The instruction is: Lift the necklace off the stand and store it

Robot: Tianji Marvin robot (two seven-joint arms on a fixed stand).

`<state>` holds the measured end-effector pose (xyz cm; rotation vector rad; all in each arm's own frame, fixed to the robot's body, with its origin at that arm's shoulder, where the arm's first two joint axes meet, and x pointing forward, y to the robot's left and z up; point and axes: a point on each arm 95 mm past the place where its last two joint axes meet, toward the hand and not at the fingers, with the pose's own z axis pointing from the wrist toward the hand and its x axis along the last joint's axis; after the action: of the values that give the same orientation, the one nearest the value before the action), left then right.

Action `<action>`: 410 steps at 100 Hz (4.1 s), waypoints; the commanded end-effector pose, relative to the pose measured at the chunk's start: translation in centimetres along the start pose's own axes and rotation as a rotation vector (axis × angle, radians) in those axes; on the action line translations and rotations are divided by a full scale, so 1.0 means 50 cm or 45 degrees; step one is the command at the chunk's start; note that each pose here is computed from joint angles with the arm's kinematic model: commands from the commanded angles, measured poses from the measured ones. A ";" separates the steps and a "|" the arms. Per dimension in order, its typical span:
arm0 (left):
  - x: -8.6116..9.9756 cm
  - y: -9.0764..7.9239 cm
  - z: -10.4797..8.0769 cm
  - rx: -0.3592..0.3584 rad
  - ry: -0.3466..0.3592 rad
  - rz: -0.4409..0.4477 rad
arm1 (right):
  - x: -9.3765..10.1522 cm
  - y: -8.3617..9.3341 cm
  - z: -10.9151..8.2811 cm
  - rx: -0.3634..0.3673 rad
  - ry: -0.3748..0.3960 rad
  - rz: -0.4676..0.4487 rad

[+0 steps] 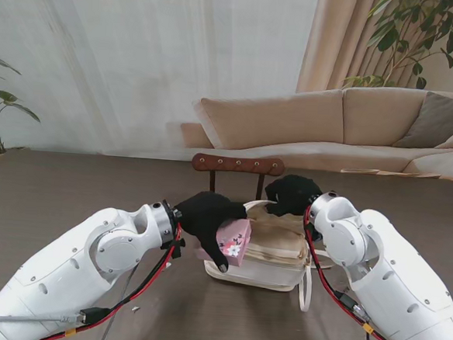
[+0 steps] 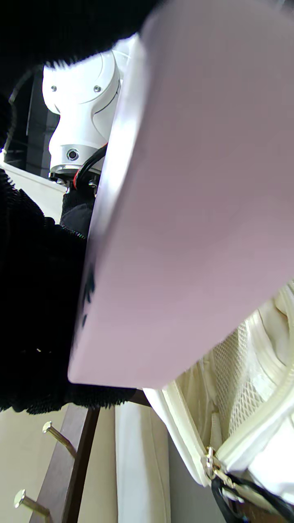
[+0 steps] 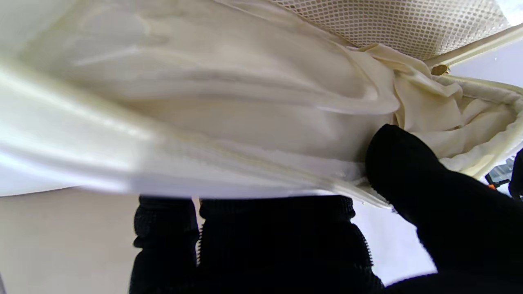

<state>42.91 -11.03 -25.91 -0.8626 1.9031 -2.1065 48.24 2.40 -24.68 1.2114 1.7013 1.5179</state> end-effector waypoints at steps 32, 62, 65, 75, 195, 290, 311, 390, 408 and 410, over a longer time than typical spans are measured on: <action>0.027 -0.016 0.017 0.007 0.055 0.020 | 0.031 0.016 0.014 0.038 -0.018 0.080; 0.038 -0.017 0.044 -0.006 0.102 0.003 | 0.030 0.011 0.019 0.074 -0.057 0.128; 0.039 -0.018 0.046 -0.010 0.105 0.002 | 0.030 0.011 0.019 0.077 -0.057 0.132; 0.041 -0.019 0.054 -0.017 0.116 -0.006 | 0.031 0.010 0.016 0.083 -0.057 0.154; -0.021 0.051 0.092 -0.015 0.033 -0.023 | -0.005 -0.007 0.002 0.146 0.075 0.319; -0.036 0.053 0.081 -0.021 0.009 0.077 | -0.063 -0.023 -0.005 0.036 0.027 0.226; -0.035 0.050 0.084 -0.003 0.019 0.092 | -0.055 -0.012 -0.013 0.018 0.080 0.291; -0.032 0.047 0.098 0.122 0.021 0.239 | -0.058 -0.021 -0.030 0.058 0.226 0.384; -0.020 0.040 0.087 0.101 0.058 0.224 | -0.058 -0.011 -0.029 -0.004 0.180 0.332; -0.018 0.039 0.086 0.099 0.061 0.226 | -0.058 -0.010 -0.029 -0.013 0.172 0.328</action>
<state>45.54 -14.59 -28.47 -0.6248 1.8265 -2.0963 48.39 -1.29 -25.26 1.3800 1.6688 1.7933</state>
